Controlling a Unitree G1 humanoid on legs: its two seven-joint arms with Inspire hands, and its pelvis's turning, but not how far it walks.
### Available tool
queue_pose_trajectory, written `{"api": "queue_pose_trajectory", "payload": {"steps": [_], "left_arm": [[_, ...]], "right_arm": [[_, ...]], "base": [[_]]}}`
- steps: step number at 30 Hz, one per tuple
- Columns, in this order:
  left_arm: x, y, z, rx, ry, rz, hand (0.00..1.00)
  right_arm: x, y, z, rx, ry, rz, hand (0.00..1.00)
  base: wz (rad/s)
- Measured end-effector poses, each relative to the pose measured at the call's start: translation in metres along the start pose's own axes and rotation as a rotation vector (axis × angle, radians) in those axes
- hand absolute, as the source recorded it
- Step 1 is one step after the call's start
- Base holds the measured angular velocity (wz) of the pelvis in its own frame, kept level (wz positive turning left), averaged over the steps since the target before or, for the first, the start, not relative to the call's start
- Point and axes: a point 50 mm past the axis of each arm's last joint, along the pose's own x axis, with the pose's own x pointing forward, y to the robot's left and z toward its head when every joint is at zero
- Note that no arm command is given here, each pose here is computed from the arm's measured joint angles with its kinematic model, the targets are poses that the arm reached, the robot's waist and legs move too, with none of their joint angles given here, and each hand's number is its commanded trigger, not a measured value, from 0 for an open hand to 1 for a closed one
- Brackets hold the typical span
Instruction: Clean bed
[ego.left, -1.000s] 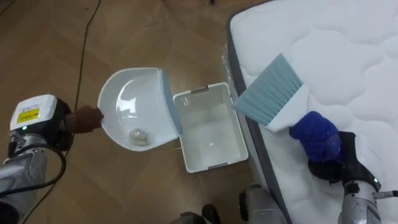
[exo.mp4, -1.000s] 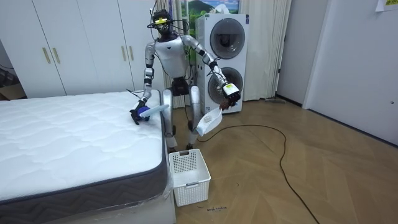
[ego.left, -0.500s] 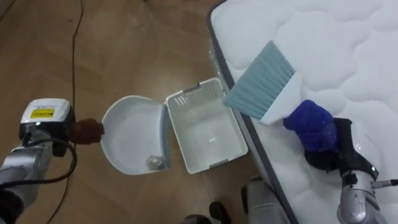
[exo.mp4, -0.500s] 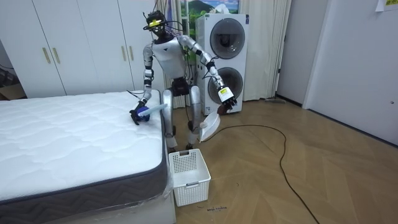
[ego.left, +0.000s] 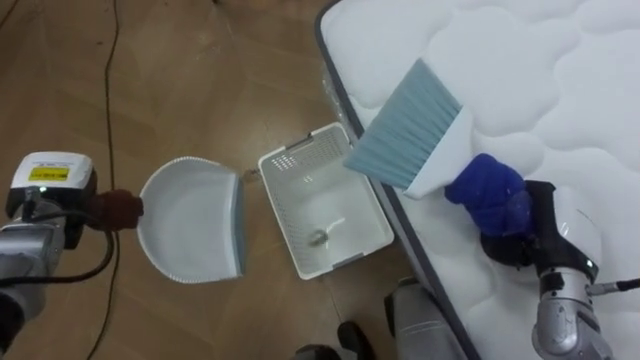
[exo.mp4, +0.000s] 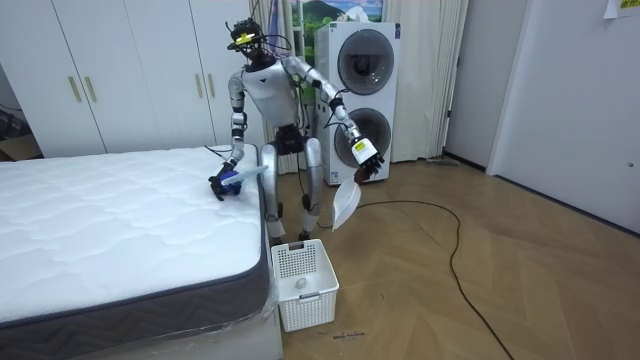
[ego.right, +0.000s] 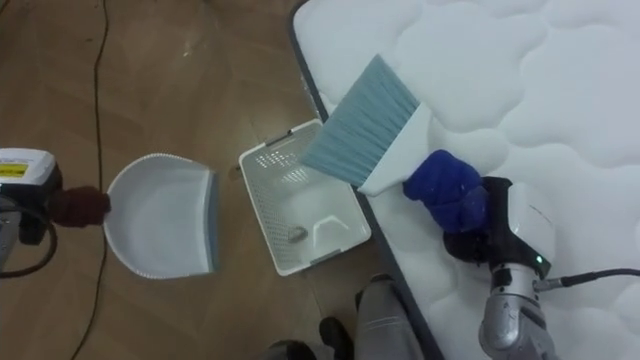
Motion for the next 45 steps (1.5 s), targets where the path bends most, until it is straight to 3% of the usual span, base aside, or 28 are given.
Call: {"api": "queue_pose_trajectory", "payload": {"steps": [6,17,28,30,39,45], "left_arm": [[0.004,0.015,-0.004,-0.002,0.018,0.035,1.00],[0.010,0.071,-0.028,-0.029,0.086,0.242,1.00],[0.007,0.078,-0.015,-0.257,0.017,0.376,1.00],[0.005,0.077,-0.007,-0.280,-0.025,0.390,1.00],[-0.031,0.024,-0.001,-0.566,-0.091,0.448,1.00],[-0.059,-0.012,0.045,-0.780,-0.173,0.376,1.00]], "right_arm": [[0.000,0.000,0.000,-0.001,0.004,-0.001,0.00],[-0.002,-0.010,-0.006,-0.033,-0.009,-0.038,0.00],[-0.003,-0.006,-0.013,0.038,0.047,-0.010,0.00],[-0.005,-0.003,-0.018,0.034,0.061,0.021,0.00],[-0.034,0.019,-0.043,0.046,0.206,0.122,0.00],[-0.071,0.020,-0.073,0.114,0.408,0.118,0.00]], "base": [[0.00],[-0.02],[-0.08],[-0.27],[-0.60],[-0.28]]}}
